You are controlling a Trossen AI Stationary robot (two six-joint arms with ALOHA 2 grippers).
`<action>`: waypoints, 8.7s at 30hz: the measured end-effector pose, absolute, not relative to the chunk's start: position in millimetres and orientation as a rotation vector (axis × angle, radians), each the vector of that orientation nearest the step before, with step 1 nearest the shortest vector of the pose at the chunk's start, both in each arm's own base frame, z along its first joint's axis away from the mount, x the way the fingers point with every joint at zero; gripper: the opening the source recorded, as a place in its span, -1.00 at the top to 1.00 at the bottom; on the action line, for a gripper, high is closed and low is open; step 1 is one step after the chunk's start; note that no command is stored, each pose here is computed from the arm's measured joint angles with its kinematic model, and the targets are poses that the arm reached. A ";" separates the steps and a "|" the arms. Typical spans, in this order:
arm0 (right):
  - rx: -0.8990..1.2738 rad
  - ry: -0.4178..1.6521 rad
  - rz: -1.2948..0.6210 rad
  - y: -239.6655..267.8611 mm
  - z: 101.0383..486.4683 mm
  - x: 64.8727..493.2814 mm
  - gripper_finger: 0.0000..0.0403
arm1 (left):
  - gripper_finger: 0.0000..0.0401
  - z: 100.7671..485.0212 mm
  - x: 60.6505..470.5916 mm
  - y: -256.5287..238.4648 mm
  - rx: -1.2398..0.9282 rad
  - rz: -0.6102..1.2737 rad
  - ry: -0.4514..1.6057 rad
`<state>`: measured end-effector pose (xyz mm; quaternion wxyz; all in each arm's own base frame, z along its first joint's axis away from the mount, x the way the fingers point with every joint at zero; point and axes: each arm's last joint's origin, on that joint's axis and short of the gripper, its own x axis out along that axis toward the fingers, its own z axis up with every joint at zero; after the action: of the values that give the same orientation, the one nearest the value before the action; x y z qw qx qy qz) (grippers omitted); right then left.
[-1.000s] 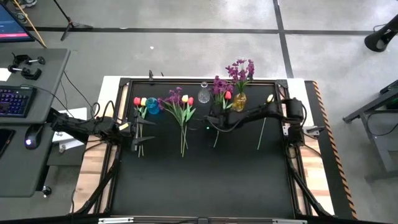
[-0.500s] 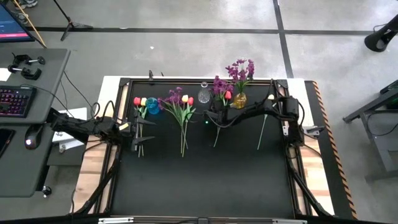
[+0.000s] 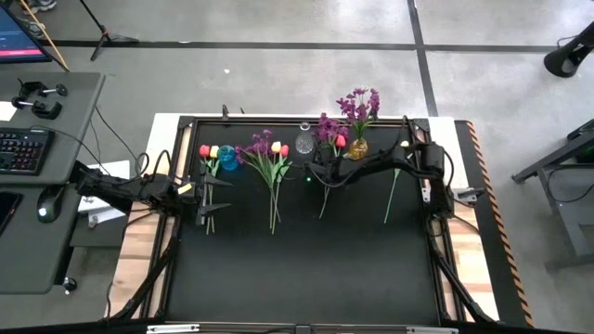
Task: Sort flowers into vase by color
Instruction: Put the right purple flower into the yellow vase
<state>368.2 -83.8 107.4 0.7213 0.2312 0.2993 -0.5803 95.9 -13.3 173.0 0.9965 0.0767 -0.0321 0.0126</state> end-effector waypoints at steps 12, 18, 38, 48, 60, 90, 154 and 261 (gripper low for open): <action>0.411 0.720 -1.245 -78.5 99.0 370.9 0.50 | -0.30 173.0 95.8 -13.3 0.154 0.025 -0.064; 0.318 0.802 -1.203 -55.8 107.8 365.2 0.93 | -0.30 172.9 95.9 -13.3 0.154 0.025 -0.064; 0.110 0.850 -0.874 66.1 204.6 313.9 0.99 | -0.30 173.1 95.8 -13.2 0.154 0.025 -0.065; 0.164 0.666 -0.884 121.6 200.7 244.2 1.00 | -0.30 173.0 95.8 -13.3 0.154 0.025 -0.064; 0.307 0.290 -0.681 99.7 162.0 214.6 1.00 | -0.30 173.1 95.8 -13.3 0.154 0.025 -0.065; -0.151 -0.526 -0.840 -80.3 238.9 189.9 1.00 | -0.30 173.0 95.9 -13.3 0.154 0.024 -0.064; -0.440 -0.224 -0.116 -83.3 250.9 199.2 1.00 | -0.30 173.0 95.9 -13.3 0.154 0.025 -0.064; -0.201 -0.125 -0.101 -98.6 197.8 234.4 0.35 | -0.30 173.0 95.8 -13.3 0.154 0.025 -0.065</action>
<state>234.4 -98.6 197.8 0.9918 -0.1000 -0.0622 -0.0502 95.8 -13.3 173.0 0.9965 0.0767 -0.0322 0.0124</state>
